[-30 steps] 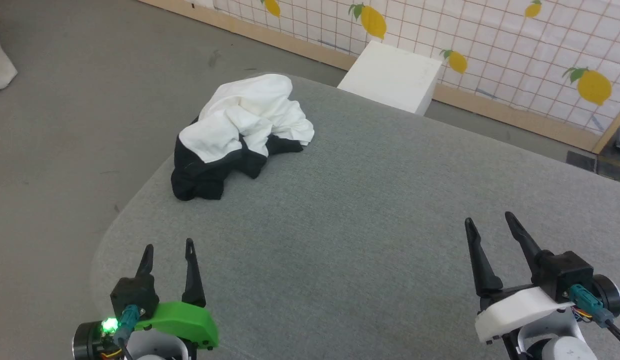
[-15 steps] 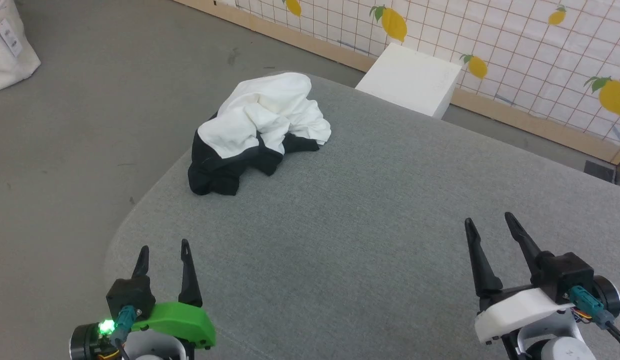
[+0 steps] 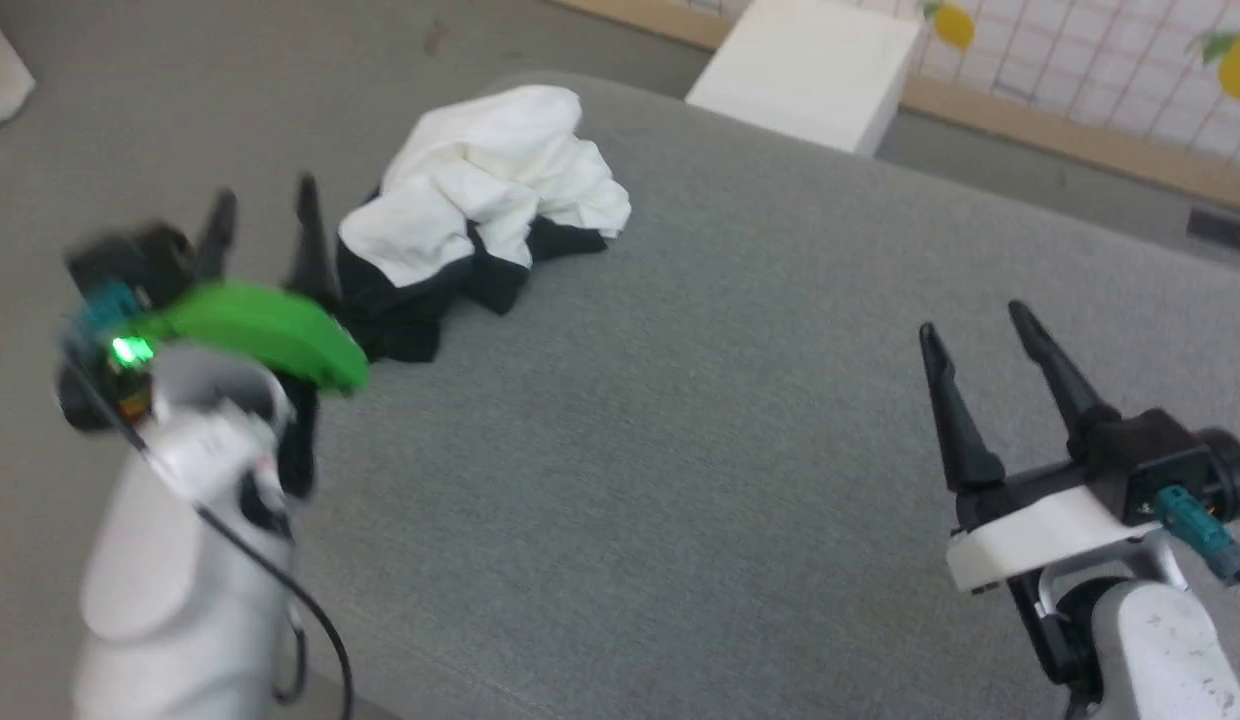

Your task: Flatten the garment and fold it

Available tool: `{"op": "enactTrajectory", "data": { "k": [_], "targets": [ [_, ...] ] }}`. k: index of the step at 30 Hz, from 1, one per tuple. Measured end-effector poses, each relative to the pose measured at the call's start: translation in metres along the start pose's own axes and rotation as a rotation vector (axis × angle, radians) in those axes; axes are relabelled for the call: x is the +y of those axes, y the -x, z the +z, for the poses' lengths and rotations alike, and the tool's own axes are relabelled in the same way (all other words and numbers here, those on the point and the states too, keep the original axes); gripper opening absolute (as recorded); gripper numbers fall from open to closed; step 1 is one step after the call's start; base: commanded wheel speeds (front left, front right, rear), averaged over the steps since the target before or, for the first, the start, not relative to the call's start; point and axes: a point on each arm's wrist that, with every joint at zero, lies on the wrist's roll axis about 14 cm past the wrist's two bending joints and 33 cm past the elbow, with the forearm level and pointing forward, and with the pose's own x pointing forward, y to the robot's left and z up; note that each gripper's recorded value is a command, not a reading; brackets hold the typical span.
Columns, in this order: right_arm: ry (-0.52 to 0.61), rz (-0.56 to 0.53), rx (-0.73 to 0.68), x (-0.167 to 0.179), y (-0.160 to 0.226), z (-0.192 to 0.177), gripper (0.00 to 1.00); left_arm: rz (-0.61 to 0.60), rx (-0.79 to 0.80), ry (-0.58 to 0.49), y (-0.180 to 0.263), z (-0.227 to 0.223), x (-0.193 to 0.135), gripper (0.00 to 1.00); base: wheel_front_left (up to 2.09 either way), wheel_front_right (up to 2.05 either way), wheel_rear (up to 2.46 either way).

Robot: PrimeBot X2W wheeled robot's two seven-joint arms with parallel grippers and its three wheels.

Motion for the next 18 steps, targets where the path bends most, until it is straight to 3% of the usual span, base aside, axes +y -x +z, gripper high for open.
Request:
{"op": "enactTrajectory", "data": {
  "k": [9, 18],
  "targets": [
    [-0.046, -0.081, 0.023, -0.057, -0.007, -0.037, 1.0, 0.032, 0.178, 0.011, -0.101, -0.003, -0.004, 1.0, 0.0, 0.0, 0.0],
    [-0.124, -0.234, 0.11, -0.119, 0.018, -0.109, 1.0, 0.116, 0.583, -0.042, -0.144, -0.125, -0.02, 1.0, 0.0, 0.0, 0.0]
  ]
}}
